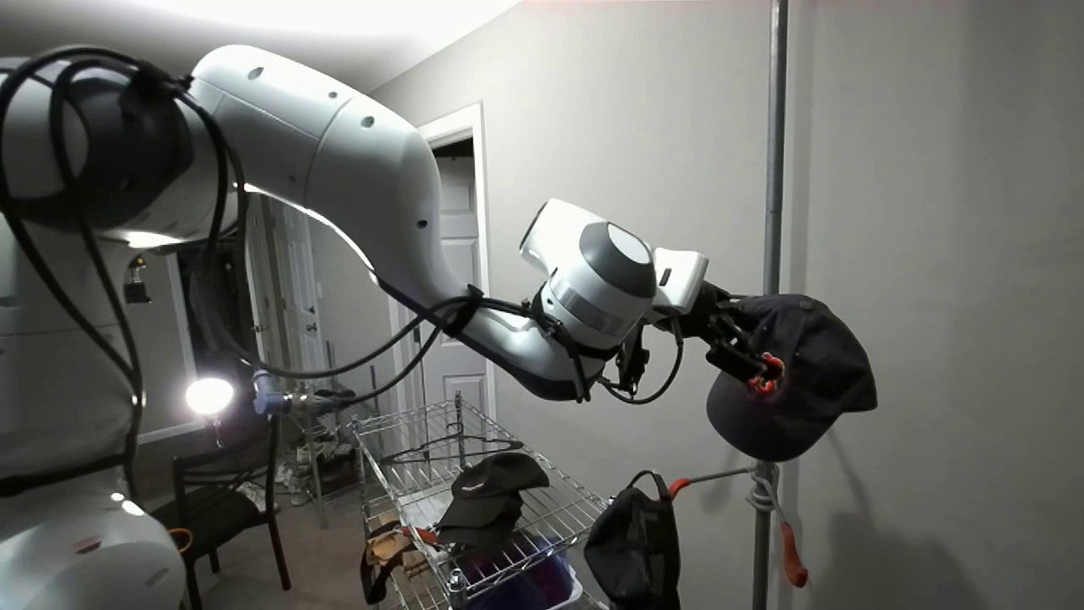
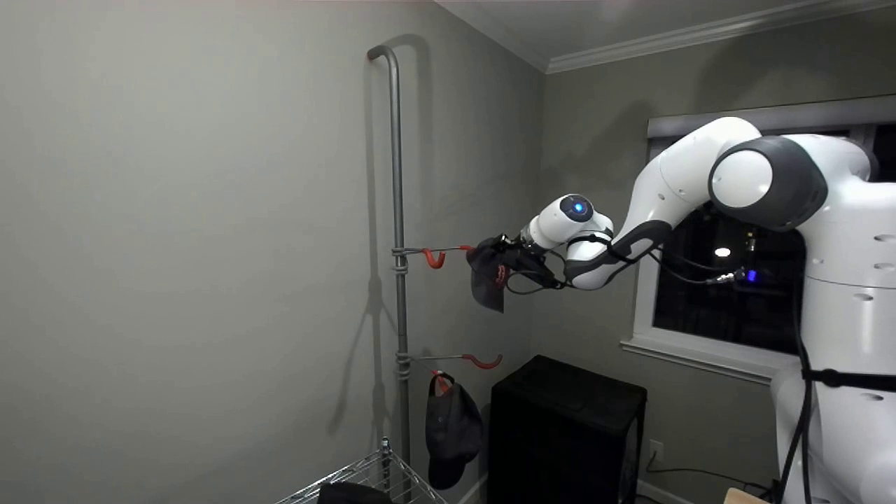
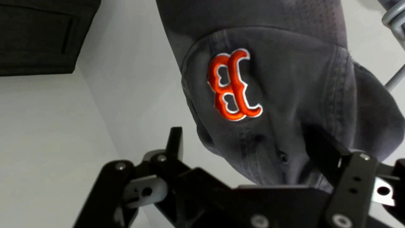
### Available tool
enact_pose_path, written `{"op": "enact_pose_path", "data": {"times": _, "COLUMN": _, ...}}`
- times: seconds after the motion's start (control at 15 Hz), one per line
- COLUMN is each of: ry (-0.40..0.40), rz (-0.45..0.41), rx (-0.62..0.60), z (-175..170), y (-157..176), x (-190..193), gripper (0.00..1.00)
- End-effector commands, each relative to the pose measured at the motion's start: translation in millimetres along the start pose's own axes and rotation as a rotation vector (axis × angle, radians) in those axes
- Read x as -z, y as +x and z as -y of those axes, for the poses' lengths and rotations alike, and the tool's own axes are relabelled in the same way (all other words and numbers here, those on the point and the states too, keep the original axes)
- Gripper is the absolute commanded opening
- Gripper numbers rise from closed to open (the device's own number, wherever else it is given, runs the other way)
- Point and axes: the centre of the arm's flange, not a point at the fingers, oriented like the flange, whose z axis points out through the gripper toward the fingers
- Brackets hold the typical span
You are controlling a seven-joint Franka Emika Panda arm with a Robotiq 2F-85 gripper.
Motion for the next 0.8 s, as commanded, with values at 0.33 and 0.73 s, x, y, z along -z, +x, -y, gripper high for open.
{"op": "enact_pose_path", "data": {"times": 0.33, "ry": 0.002, "rz": -0.039, "rx": -0.017, "z": 32.9, "y": 31.9, "x": -23.8, "gripper": 0.75}}
{"op": "enact_pose_path", "data": {"times": 0.73, "ry": 0.010, "rz": -0.031, "rx": -0.003, "z": 38.7, "y": 28.4, "x": -29.9, "gripper": 0.39}}
